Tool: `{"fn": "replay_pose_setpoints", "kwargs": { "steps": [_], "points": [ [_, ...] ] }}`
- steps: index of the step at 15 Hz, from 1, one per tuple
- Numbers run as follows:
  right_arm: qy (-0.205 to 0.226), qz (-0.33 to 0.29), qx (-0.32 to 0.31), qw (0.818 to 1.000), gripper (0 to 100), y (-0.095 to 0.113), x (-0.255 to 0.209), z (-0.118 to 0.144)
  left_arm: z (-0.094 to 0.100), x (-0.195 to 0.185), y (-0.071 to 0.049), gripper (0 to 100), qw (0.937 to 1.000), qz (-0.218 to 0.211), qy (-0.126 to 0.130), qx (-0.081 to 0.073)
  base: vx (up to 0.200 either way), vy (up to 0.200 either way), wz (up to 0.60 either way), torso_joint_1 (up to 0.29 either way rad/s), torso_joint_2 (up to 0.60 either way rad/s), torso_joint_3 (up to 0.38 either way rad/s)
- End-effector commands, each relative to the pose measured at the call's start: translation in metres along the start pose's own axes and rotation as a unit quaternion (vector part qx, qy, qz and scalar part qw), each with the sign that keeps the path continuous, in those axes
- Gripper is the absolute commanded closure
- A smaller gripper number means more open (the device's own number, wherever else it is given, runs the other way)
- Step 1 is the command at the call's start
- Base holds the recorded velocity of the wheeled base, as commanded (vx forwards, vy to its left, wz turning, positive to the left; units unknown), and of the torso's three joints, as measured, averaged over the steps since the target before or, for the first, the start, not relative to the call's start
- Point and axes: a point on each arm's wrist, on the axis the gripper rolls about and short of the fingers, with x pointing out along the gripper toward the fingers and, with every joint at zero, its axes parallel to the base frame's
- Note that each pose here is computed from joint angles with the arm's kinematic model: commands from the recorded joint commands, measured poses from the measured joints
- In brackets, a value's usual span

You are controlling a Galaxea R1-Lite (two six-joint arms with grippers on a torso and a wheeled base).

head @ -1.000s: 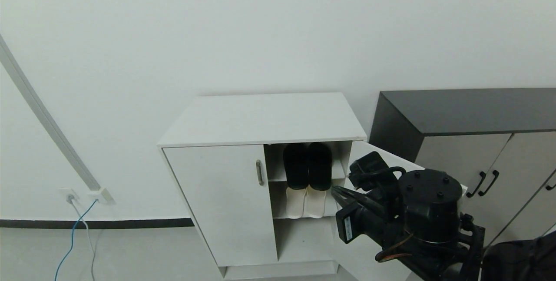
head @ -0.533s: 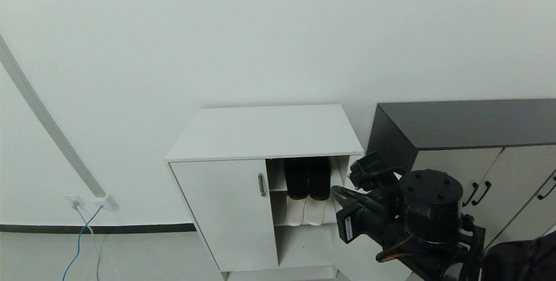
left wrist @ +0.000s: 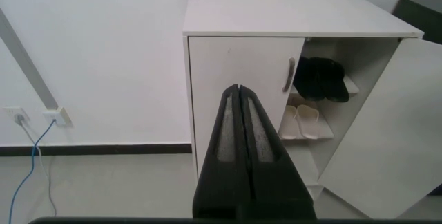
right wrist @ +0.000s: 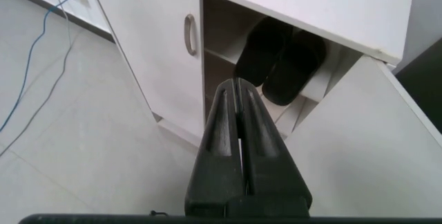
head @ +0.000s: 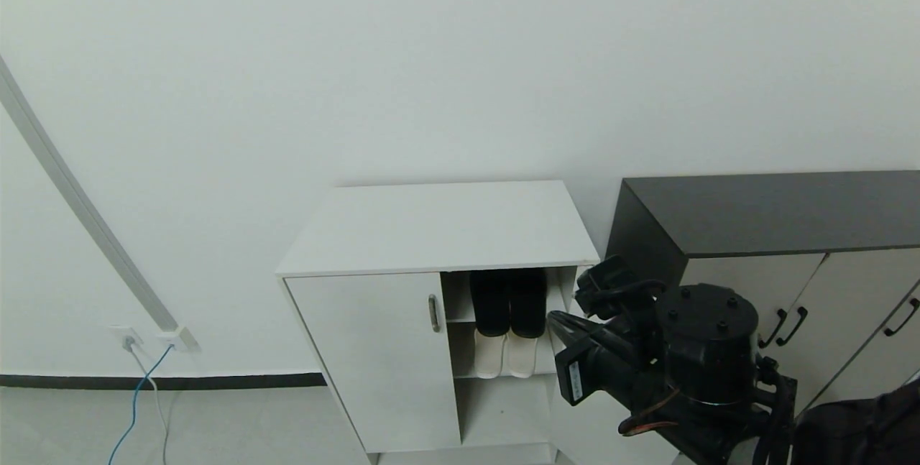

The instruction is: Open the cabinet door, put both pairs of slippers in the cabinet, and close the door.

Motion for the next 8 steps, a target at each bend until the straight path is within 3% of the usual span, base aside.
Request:
{"fn": "replay_pose_setpoints", "kwargs": {
  "steps": [1, 3, 6, 8],
  "points": [
    [0.003, 0.001, -0.001, 1.000, 100, 0.001, 0.001, -0.002, 0.000, 0.000, 0.000, 100, 1.0000, 0.000, 0.001, 0.000, 0.000, 0.000, 0.00, 0.000, 0.00, 0.000],
    [0.006, -0.005, -0.004, 1.000, 100, -0.002, 0.003, -0.003, 0.000, 0.000, 0.000, 100, 1.0000, -0.001, 0.001, 0.000, 0.000, 0.000, 0.00, 0.000, 0.00, 0.000],
    [0.004, -0.011, -0.005, 1.000, 100, -0.006, 0.003, -0.002, 0.000, 0.000, 0.000, 100, 1.0000, -0.001, 0.001, 0.000, 0.000, 0.000, -0.60, 0.001, 0.00, -0.002],
    [0.004, -0.023, -0.001, 1.000, 100, -0.014, 0.007, -0.003, 0.000, 0.000, 0.000, 100, 1.0000, -0.001, 0.001, 0.001, 0.000, 0.000, 0.00, 0.000, 0.00, 0.000]
  ]
}}
